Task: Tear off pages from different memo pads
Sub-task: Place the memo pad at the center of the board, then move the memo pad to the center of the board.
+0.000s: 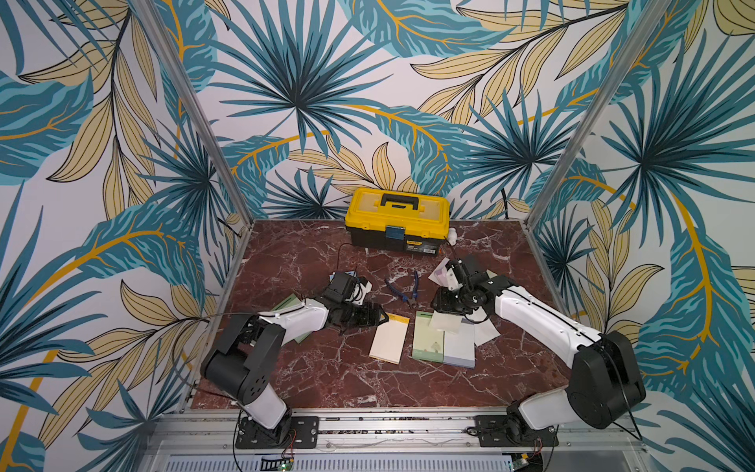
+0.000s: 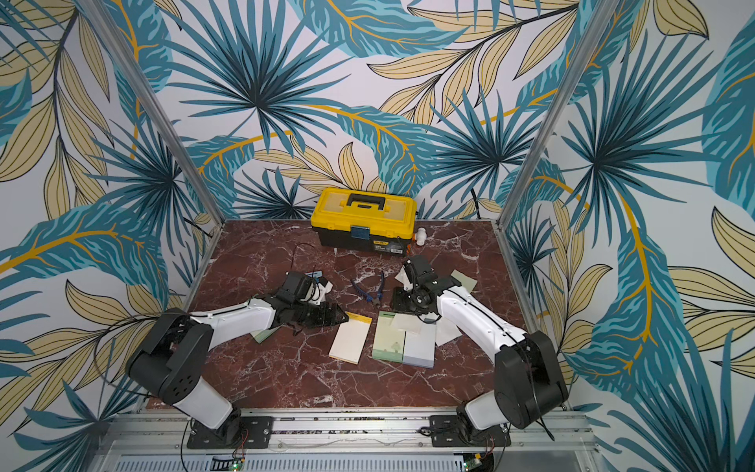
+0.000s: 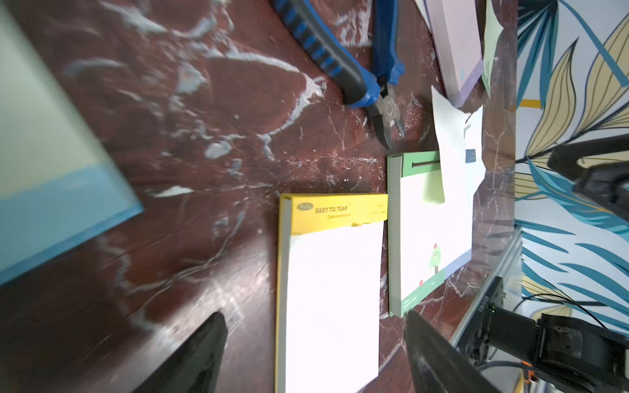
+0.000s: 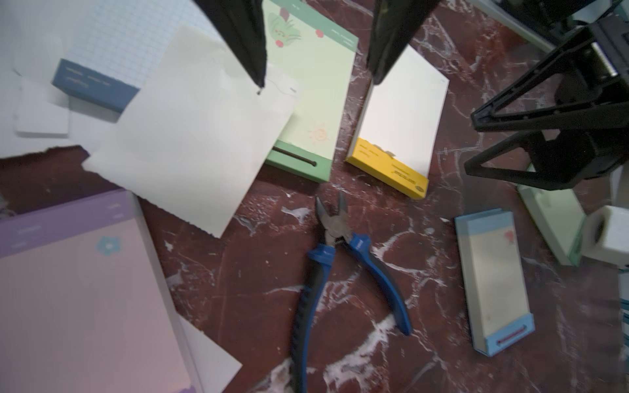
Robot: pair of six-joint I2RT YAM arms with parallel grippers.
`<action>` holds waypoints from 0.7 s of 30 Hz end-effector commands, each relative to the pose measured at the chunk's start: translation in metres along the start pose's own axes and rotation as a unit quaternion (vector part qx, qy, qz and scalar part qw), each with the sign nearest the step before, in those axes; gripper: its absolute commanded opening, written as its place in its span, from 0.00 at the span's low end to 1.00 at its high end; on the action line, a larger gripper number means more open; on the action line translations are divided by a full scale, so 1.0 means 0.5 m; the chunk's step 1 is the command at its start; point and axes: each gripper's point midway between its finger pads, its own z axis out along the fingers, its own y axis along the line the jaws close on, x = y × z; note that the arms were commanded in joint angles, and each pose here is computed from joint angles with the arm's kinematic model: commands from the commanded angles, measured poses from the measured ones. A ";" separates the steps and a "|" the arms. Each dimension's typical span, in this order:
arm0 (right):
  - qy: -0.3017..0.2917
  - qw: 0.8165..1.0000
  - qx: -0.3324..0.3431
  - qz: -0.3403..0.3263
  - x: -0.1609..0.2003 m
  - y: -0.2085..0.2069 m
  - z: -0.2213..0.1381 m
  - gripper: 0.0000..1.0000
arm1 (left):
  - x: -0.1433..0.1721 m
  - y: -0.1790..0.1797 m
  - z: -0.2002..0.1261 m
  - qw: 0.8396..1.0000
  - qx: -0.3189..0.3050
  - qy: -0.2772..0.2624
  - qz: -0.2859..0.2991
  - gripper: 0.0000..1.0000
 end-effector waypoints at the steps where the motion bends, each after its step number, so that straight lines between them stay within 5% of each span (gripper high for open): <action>1: 0.020 0.998 -0.046 -0.032 0.018 0.057 -0.014 0.65 | -0.015 0.037 -0.096 0.996 -0.075 -0.046 -0.003 0.85; 8: 0.021 0.995 -0.092 -0.035 0.004 0.183 0.064 0.79 | -0.047 0.139 -0.228 0.974 -0.140 -0.155 -0.093 0.89; 12: 0.014 0.995 -0.097 0.005 -0.036 0.233 0.143 0.83 | -0.066 0.173 -0.215 0.974 -0.110 -0.160 -0.116 0.89; 21: -0.017 0.992 -0.118 0.032 -0.131 0.316 0.296 0.85 | -0.147 0.184 -0.136 0.986 -0.059 -0.140 -0.068 0.84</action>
